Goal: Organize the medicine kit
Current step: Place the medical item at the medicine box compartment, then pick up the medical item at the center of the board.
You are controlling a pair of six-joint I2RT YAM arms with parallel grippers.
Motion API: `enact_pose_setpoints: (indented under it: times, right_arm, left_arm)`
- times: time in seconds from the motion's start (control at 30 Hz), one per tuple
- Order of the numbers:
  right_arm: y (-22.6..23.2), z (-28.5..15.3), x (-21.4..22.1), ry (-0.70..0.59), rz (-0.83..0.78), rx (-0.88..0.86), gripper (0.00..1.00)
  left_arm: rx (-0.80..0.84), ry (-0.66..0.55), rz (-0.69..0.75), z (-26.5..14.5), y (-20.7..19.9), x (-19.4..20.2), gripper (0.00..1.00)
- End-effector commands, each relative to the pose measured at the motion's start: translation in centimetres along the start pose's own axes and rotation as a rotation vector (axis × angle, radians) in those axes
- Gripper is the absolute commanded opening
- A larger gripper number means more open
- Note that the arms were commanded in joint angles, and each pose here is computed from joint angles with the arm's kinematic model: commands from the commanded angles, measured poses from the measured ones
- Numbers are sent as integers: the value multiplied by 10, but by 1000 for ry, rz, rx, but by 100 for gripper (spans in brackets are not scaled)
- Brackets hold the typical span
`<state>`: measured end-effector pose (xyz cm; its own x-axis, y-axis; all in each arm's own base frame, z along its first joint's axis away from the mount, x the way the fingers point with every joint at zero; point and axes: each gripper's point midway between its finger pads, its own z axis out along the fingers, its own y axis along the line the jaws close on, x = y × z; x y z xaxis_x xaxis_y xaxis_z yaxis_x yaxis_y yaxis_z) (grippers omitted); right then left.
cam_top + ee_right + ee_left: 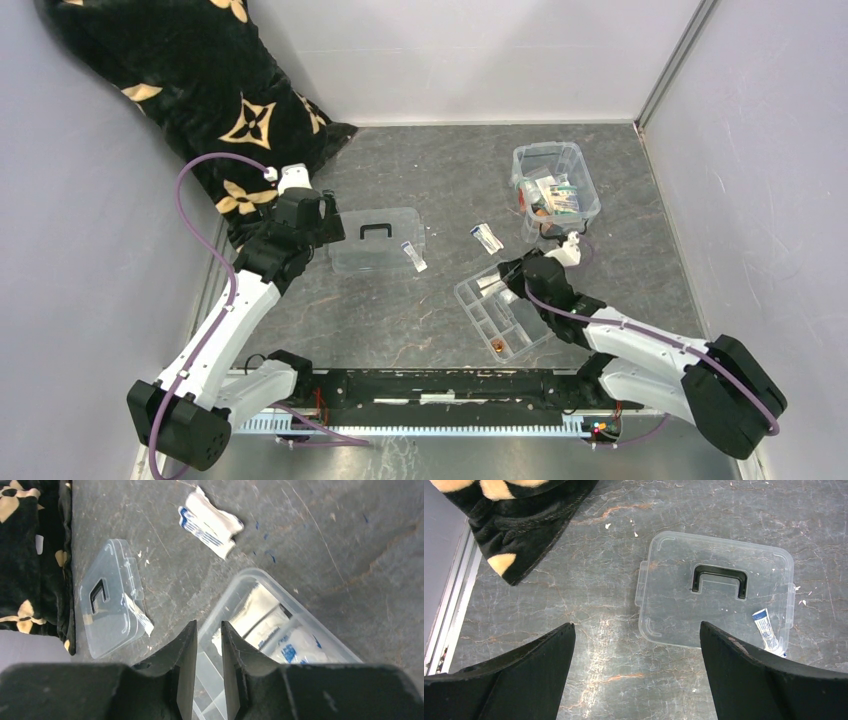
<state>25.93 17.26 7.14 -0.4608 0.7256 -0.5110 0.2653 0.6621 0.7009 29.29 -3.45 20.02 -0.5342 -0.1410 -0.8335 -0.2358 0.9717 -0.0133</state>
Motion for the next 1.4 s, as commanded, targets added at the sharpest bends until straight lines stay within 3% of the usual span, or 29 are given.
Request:
enact_pose_setpoints:
  times: [0.0, 0.2, 0.27, 0.37, 0.57, 0.73, 0.87, 1.17, 1.37]
  right_arm:
    - [36, -1, -36, -113, -180, -61, 30]
    - [70, 5, -43, -55, -675, -177, 37]
    - [73, 13, -42, 5, -837, -182, 49]
    - [74, 30, -42, 119, -1038, -135, 55]
    - [79, 65, -42, 309, -1255, -74, 59]
    - [75, 91, -39, 459, -1337, -59, 56]
    - [68, 105, -43, 509, -1362, -22, 49]
    - [43, 114, -32, 636, -1321, -16, 50]
    - [32, 118, -28, 671, -1297, -7, 48]
  left_arm:
    - [2, -37, -18, -3, 1, -11, 100]
    - [2, -41, -20, -4, 1, -11, 100]
    - [3, -40, -17, -4, 1, -11, 100]
    - [3, -42, -19, -5, 1, -12, 100]
    - [2, -45, -20, -5, 2, -12, 100]
    - [2, -44, -19, -5, 2, -12, 100]
    - [0, -41, -17, -4, 2, -11, 100]
    - [25, -35, -22, -6, -2, -10, 100]
    - [144, -4, -94, -21, -23, -14, 100]
